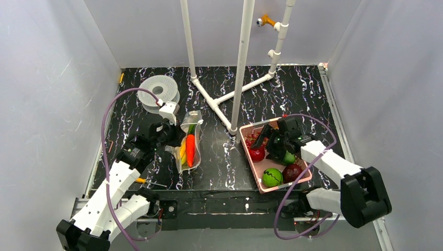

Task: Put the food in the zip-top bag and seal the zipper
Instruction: Pick up the fake fruit from the bin, then place the fake fruit in the zipper food storage bag.

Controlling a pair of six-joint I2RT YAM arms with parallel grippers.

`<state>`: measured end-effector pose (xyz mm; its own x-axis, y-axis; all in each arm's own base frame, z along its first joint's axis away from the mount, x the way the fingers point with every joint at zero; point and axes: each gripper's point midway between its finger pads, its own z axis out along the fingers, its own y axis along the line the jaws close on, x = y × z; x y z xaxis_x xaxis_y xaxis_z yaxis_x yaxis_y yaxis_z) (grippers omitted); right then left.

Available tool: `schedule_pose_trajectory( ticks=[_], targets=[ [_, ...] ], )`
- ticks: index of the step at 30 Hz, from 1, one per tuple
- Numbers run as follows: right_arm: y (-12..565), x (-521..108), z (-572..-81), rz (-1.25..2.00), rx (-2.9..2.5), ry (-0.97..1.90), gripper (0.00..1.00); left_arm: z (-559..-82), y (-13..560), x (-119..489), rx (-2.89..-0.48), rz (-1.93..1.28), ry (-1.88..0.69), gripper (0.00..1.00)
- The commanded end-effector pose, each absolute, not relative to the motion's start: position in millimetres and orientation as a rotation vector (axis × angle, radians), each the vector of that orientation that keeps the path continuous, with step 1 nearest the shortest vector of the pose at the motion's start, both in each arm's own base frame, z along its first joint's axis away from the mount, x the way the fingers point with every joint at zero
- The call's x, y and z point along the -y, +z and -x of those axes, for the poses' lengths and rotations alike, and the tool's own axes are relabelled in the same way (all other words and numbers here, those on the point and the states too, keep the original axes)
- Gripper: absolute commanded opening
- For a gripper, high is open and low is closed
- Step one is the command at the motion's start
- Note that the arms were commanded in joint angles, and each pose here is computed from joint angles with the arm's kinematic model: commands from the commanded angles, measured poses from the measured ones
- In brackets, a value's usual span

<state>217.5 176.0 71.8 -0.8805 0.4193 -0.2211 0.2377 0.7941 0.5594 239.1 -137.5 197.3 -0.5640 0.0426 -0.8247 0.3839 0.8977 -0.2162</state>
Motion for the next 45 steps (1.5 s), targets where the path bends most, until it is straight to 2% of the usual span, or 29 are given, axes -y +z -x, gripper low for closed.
schedule_pose_trajectory(
  ticks=[1,4,7,10,12,13,15,16,21,26,31,34,42,45],
  targets=[
    [65.9,-196.0,-221.4,-0.558,-2.645,0.918,0.98,-241.7,212.4,135.4,-2.096,-0.302,-0.455,0.00],
    [57.7,-198.0,-222.1,-0.587,-2.650,0.931,0.97,-242.7,211.5,134.6,-2.103,-0.299,-0.448,0.00],
    [53.0,-194.4,-222.5,-0.605,-2.649,0.900,0.92,-241.9,212.2,135.8,-2.102,-0.304,-0.456,0.00],
    [57.2,-189.0,-223.5,-0.588,-2.619,0.871,0.77,-243.0,210.4,133.8,-2.105,-0.296,-0.442,0.00],
    [60.2,-181.1,-225.2,-0.592,-2.586,0.825,0.74,-242.8,211.0,134.6,-2.106,-0.300,-0.447,0.00],
    [62.2,-178.1,-226.3,-0.589,-2.565,0.810,0.68,-242.5,211.8,135.7,-2.104,-0.303,-0.454,0.00],
    [68.8,-174.4,-227.5,-0.575,-2.538,0.794,0.48,-242.2,211.3,135.7,-2.103,-0.303,-0.455,0.00],
    [72.9,-173.1,-227.3,-0.563,-2.534,0.787,0.42,-242.7,210.9,135.2,-2.104,-0.301,-0.451,0.00],
    [98.2,-163.4,-231.1,-0.478,-2.458,0.743,0.30,-242.8,210.5,136.0,-2.110,-0.303,-0.454,0.00],
    [148.1,-172.4,-229.3,-0.279,-2.302,0.862,0.16,-244.4,208.6,136.1,-2.117,-0.298,-0.449,0.00],
    [201.1,-191.0,-222.5,-0.033,-2.134,0.885,0.13,-244.7,207.5,136.0,-2.120,-0.289,-0.450,0.00],
    [231.7,-231.8,-202.3,0.235,-2.057,0.916,0.12,-245.4,208.5,136.0,-2.119,-0.287,-0.450,0.00],
    [246.7,-352.5,-145.8,0.723,-1.985,1.011,0.13,-246.2,205.8,133.8,-2.126,-0.279,-0.434,0.00],
    [255.0,-390.6,-122.0,0.813,-1.987,1.156,0.13,-246.3,205.7,131.8,-2.122,-0.273,-0.423,0.00]
  ],
)
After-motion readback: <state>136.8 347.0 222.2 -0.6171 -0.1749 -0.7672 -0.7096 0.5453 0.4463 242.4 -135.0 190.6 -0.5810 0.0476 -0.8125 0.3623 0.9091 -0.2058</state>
